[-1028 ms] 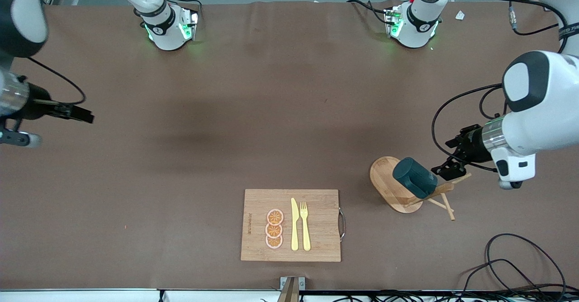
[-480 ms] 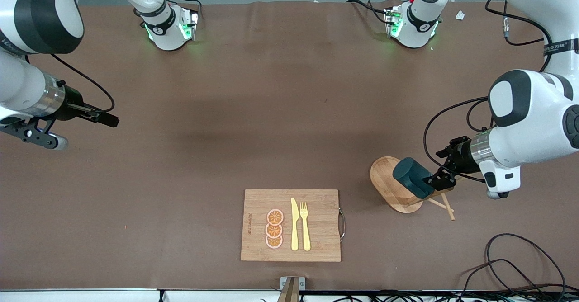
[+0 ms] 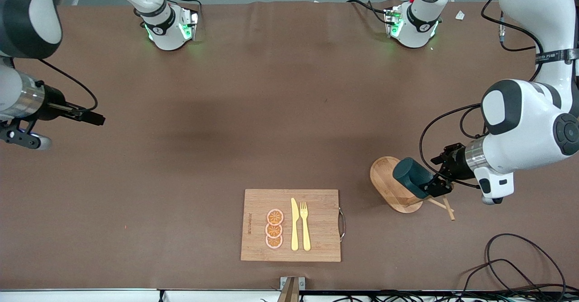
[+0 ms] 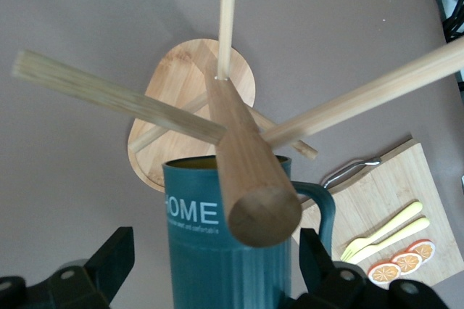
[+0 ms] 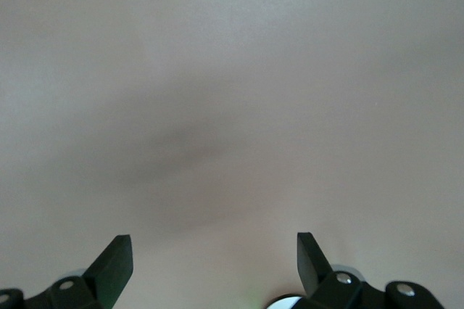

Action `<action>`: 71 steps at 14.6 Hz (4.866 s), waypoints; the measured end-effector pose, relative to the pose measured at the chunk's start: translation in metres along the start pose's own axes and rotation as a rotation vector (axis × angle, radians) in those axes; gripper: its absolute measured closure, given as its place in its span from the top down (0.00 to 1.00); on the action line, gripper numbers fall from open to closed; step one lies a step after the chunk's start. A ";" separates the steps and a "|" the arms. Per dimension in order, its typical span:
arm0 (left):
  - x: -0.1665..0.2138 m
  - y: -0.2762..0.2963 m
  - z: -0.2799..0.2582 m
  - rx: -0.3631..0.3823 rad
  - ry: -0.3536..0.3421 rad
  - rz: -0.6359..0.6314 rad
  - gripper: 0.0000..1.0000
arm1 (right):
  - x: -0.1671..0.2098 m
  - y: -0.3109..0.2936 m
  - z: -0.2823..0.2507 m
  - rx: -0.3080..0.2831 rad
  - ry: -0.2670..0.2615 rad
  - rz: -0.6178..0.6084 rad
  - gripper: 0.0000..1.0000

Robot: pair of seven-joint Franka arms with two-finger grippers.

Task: Transfer cup from left to right arm and place

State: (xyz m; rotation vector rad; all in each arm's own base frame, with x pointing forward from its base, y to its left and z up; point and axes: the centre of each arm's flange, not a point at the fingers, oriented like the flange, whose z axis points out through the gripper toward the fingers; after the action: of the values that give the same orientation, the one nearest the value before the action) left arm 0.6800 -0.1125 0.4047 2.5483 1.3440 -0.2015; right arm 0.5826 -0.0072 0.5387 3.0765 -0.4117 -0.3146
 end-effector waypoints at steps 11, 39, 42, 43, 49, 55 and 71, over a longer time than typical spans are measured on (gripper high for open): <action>-0.006 0.011 0.028 -0.015 -0.003 0.013 1.00 | -0.027 0.047 -0.035 0.005 -0.006 -0.204 1.00; -0.152 0.057 -0.017 -0.068 0.014 0.004 0.86 | -0.033 0.035 -0.039 0.002 0.000 -0.228 1.00; -0.196 0.065 -0.006 -0.036 0.077 0.053 0.86 | -0.033 0.035 -0.039 0.001 -0.001 -0.228 1.00; -0.213 0.067 -0.002 -0.026 0.100 0.073 0.86 | -0.033 0.035 -0.038 0.001 -0.002 -0.228 1.00; -0.326 0.076 0.018 -0.024 0.286 0.297 0.86 | -0.033 0.035 -0.038 0.001 -0.004 -0.228 1.00; -0.435 0.073 0.081 -0.057 0.523 0.668 0.86 | -0.032 0.036 -0.037 0.001 -0.006 -0.227 1.00; -0.569 -0.019 0.349 -0.402 1.225 1.080 0.86 | -0.031 0.041 -0.036 -0.003 -0.005 -0.218 1.00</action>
State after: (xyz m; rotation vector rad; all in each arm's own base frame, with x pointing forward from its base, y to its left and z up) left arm 0.3418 -0.6517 0.2024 2.5378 -0.0935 1.7708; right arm 0.5504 -0.0386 0.5820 3.1219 -0.0747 -0.3267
